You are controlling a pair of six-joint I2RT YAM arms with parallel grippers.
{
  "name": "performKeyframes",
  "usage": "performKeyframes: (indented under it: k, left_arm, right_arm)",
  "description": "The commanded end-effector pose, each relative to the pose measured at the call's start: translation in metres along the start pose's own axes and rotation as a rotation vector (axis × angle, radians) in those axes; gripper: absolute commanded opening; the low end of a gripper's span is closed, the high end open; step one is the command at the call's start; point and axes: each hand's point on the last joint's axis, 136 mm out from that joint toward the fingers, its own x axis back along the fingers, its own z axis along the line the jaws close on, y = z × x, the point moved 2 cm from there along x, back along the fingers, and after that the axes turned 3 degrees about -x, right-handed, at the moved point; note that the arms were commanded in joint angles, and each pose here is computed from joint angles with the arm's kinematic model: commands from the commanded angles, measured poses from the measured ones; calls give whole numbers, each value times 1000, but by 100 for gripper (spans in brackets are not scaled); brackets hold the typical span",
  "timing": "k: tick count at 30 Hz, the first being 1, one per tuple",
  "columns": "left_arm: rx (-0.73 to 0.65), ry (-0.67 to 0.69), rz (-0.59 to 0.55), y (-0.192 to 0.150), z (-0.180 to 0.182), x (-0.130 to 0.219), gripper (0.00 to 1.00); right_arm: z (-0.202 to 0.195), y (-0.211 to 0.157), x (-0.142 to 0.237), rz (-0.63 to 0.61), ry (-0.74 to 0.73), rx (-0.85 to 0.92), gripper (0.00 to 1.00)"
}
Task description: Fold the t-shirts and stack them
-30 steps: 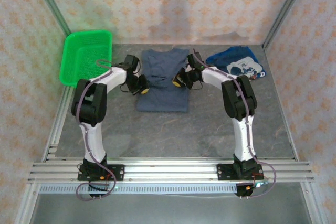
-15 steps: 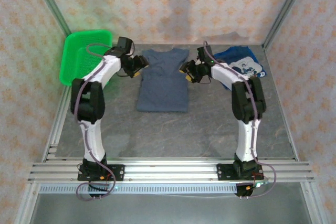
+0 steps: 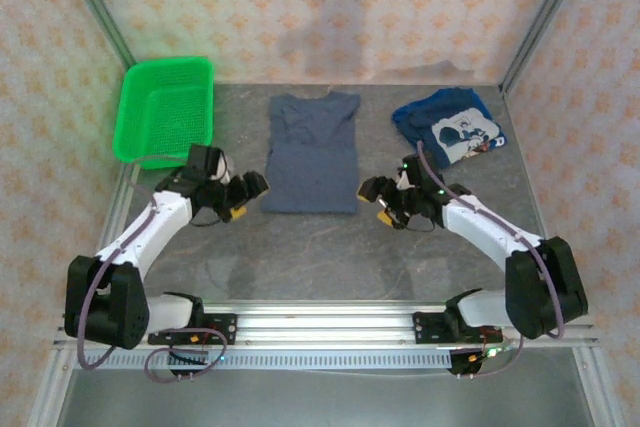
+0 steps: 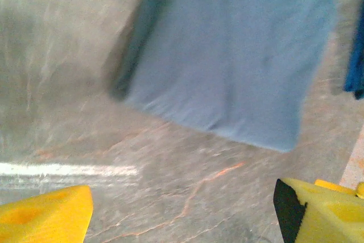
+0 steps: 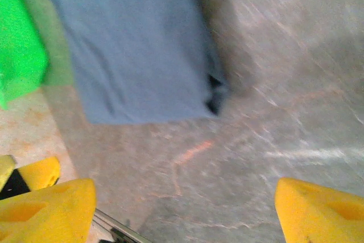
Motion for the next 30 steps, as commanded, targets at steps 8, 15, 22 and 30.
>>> performKeyframes:
  k: [8, 15, 22, 30]
  left_arm:
    - [79, -115, -34, 20, -2, -39, 77]
    - [119, -97, -24, 33, 4, -64, 72]
    - [147, -74, -23, 42, 8, -81, 65]
    - [94, -56, 27, 44, -16, -96, 21]
  right_arm:
    - [16, 9, -55, 34, 111, -55, 72]
    - [15, 19, -83, 40, 101, -89, 66]
    - [17, 30, -101, 41, 85, -110, 52]
    - [25, 37, -102, 45, 37, -116, 9]
